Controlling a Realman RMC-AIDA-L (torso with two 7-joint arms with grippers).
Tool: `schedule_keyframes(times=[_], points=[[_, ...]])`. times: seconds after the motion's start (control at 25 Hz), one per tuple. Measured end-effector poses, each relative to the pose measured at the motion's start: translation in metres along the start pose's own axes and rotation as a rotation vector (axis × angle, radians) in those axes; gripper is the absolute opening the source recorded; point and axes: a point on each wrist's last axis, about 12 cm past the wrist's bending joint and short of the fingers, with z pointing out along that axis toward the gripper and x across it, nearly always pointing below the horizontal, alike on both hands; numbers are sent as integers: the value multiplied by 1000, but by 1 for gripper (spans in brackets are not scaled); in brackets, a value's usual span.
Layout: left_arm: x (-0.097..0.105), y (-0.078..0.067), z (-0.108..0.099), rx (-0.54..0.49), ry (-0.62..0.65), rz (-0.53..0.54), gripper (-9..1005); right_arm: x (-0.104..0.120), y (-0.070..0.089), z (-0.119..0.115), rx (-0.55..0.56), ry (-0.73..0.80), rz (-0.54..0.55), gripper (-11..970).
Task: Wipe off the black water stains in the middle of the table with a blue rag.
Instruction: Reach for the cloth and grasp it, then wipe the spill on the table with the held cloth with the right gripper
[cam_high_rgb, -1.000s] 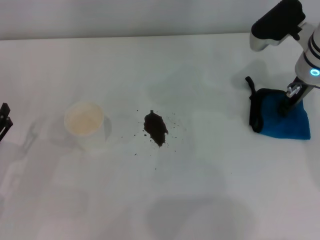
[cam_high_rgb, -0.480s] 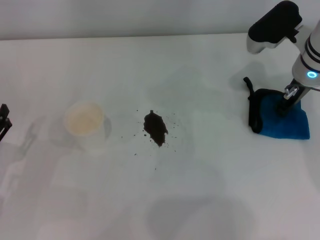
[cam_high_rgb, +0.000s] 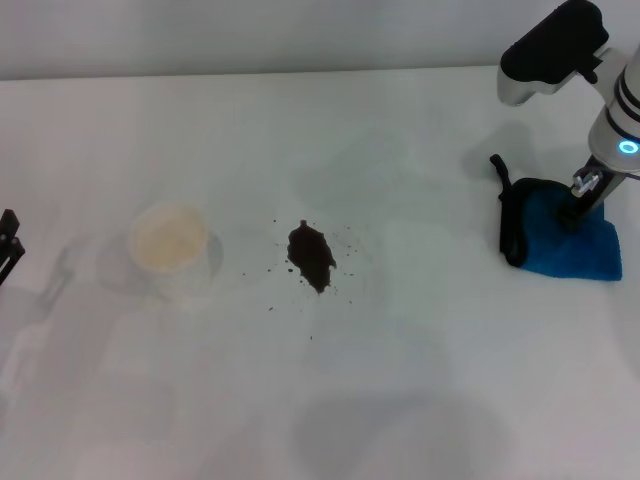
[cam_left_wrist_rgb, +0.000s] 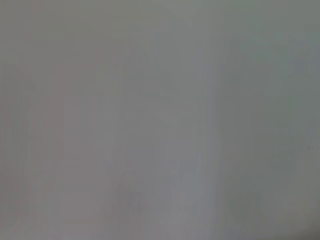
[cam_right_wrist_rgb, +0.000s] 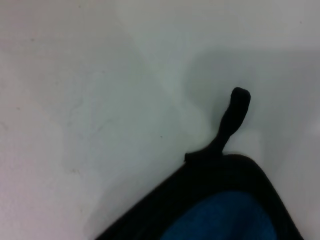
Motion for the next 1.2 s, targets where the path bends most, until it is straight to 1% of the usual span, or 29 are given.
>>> schedule_keyframes(times=[0.28,0.4,0.68,0.88,0.92,1.0,1.2], points=[[0,0,-1,-1,1,-1,892,-1,2,0,-1,-2,-8,117],[0,0,-1,-1,1,-2,892,-5,6,-2,-3,-11,-28,44],[0,0,1,-1,-1,-4,892,-11,16,-6,-18,-13,-64,42],[-1,1,2,1,-5,-2,892,-15,25,-10,-36,-15,-94,40],[-1,1,3,1,-6,-2,892,-18,30,-12,-52,-23,-105,39],[-1,1,3,2,-6,-1,892,-20,33,-13,-61,-28,-113,39],[-2,0,5,6,-10,-1,892,-28,49,-17,-91,-44,-164,37]])
